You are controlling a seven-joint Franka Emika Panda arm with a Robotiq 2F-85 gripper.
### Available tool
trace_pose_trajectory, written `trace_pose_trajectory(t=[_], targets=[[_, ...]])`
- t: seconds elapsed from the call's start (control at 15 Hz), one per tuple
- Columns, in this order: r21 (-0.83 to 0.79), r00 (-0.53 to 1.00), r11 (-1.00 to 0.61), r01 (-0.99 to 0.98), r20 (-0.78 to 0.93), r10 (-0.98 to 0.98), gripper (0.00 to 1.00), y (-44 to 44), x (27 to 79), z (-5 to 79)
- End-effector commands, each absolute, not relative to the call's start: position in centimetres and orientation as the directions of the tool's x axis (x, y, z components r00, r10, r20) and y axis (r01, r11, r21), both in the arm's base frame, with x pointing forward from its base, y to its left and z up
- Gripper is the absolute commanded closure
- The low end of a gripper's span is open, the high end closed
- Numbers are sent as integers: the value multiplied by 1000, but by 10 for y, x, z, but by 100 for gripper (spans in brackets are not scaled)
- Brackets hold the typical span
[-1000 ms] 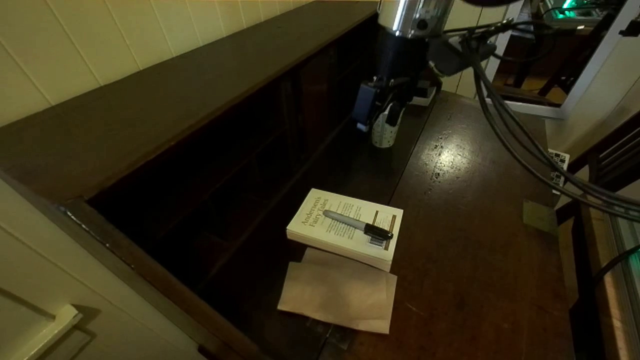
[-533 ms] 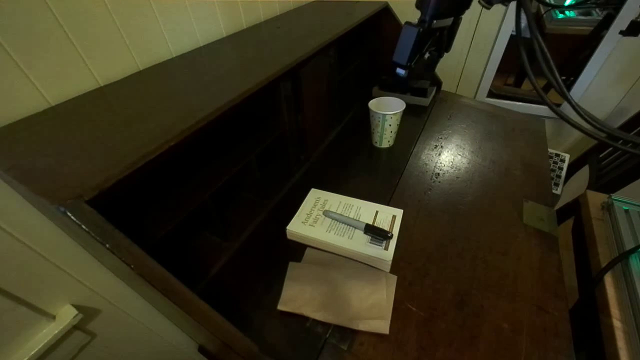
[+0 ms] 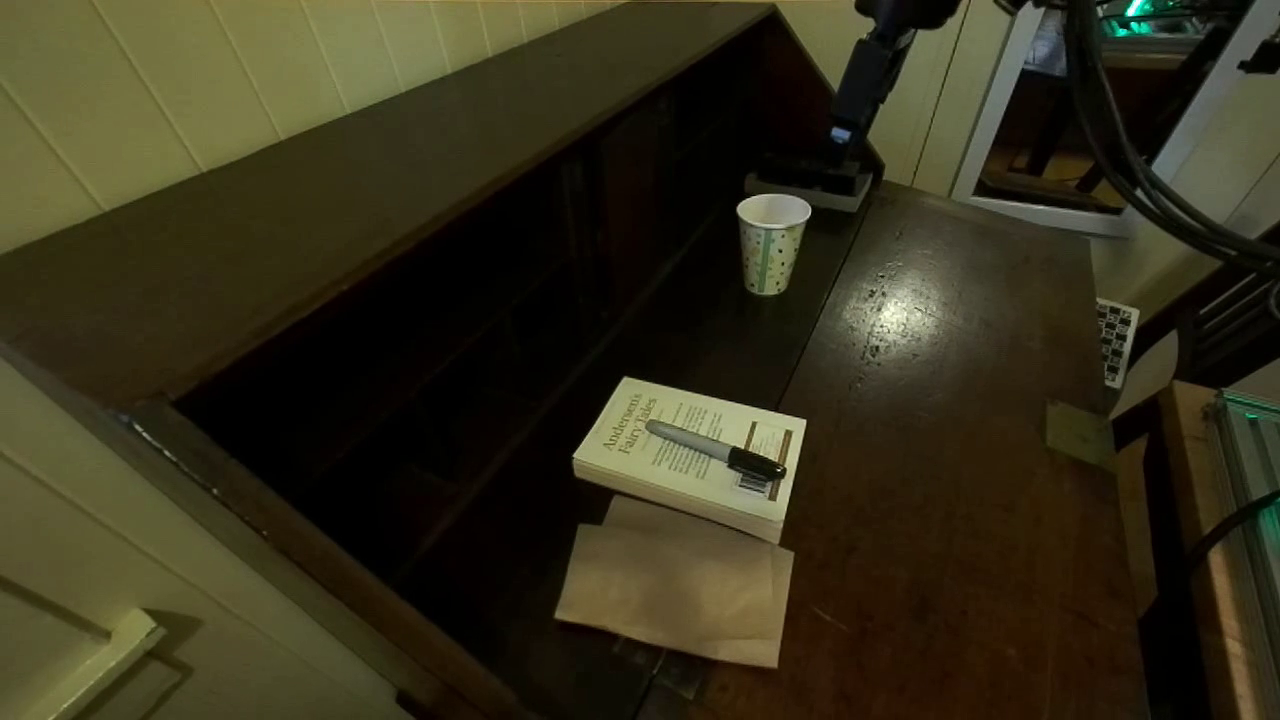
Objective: Take the marker off of the cup and put it on the book then put the cup upside down
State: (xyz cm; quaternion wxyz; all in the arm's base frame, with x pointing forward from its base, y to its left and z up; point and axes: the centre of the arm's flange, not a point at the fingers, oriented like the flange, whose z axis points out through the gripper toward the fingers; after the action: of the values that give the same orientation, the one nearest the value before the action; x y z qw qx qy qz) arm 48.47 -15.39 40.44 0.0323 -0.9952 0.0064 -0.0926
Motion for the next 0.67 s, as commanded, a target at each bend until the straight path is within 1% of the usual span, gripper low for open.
trace_pose_trajectory(t=[0.0, 0.07, 0.13, 0.6], targets=[[-90, 976, -994, 69, 214, 49, 0, -162, 502, 388], [-100, 977, -994, 54, 212, 32, 0, -161, 505, 382], [-79, 980, -996, 40, 200, 24, 0, -156, 490, 392], [-83, 981, -996, 42, 193, 25, 0, -158, 498, 382]])
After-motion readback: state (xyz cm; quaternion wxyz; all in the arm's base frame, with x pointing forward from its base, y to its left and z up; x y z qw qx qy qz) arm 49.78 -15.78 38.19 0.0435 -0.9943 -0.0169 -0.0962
